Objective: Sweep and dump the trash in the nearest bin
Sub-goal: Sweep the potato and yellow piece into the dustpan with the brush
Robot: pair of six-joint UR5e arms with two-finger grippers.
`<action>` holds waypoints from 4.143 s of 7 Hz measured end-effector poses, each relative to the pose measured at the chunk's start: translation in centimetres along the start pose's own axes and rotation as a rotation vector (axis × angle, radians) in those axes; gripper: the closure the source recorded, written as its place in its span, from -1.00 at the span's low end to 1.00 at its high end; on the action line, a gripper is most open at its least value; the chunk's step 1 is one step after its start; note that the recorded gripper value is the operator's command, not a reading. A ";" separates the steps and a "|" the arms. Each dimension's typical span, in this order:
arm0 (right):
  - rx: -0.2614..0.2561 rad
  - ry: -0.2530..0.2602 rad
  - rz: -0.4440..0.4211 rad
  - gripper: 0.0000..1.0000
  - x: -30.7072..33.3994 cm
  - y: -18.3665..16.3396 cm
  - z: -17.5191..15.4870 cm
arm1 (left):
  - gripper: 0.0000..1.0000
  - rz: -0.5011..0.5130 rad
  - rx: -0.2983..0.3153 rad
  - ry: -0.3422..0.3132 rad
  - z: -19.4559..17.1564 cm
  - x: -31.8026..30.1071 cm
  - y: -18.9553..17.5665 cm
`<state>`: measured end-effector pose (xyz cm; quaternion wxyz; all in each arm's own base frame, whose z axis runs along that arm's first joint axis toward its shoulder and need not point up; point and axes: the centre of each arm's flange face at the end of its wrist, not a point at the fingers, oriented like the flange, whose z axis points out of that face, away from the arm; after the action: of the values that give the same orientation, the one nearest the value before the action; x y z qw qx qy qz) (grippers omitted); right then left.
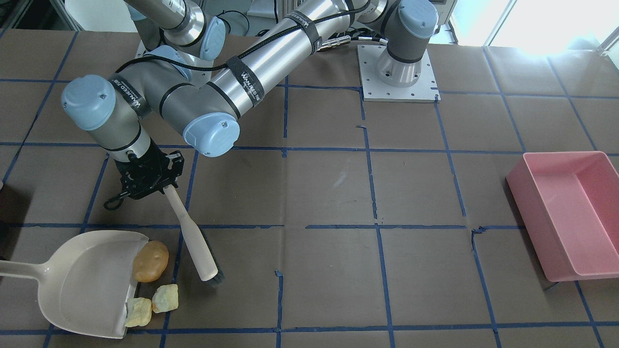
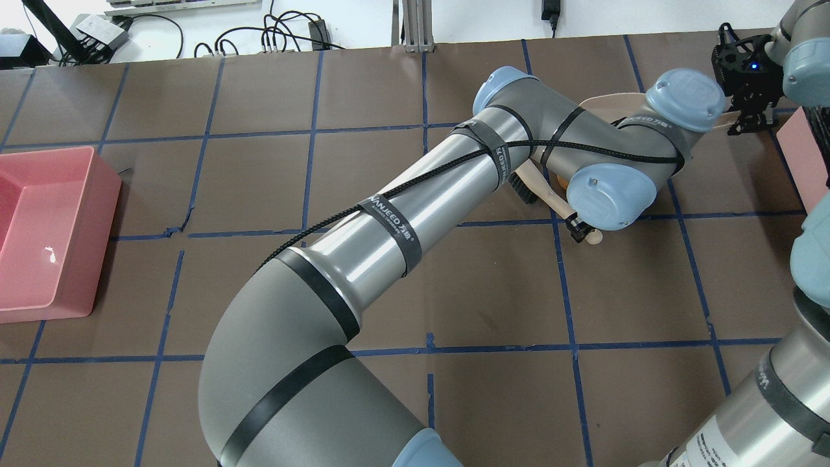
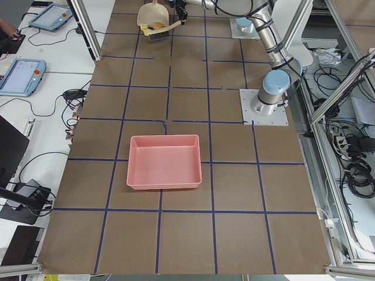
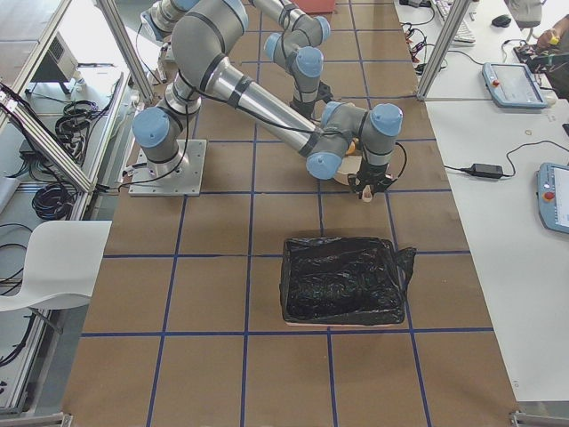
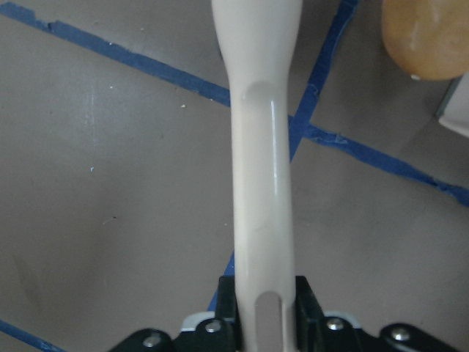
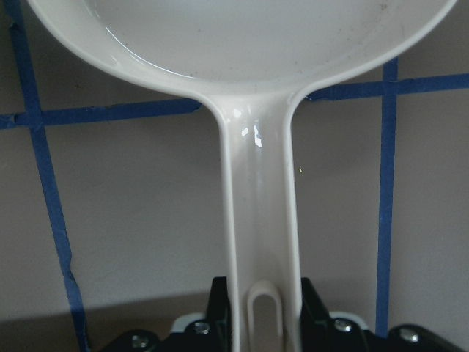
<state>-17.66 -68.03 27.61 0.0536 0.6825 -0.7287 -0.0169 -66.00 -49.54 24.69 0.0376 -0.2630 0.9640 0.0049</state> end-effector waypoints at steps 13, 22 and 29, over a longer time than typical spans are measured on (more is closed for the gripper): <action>0.016 0.000 0.008 1.00 0.1 -0.1 0.2 | 1.00 0.578 -0.047 0.058 1.9 1.4 2.7; 0.022 -0.006 0.069 1.00 0.2 -0.1 0.8 | 1.00 0.544 -0.088 -0.010 -3.8 -6.7 3.4; 0.032 -0.016 0.096 1.00 0.3 -0.2 1.6 | 1.00 0.531 -0.039 0.045 2.1 -1.5 -10.0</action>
<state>-17.67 -68.39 26.05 0.0374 0.6475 -0.7611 -0.0081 -59.45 -57.35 22.79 0.0084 -0.0018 0.9996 0.0272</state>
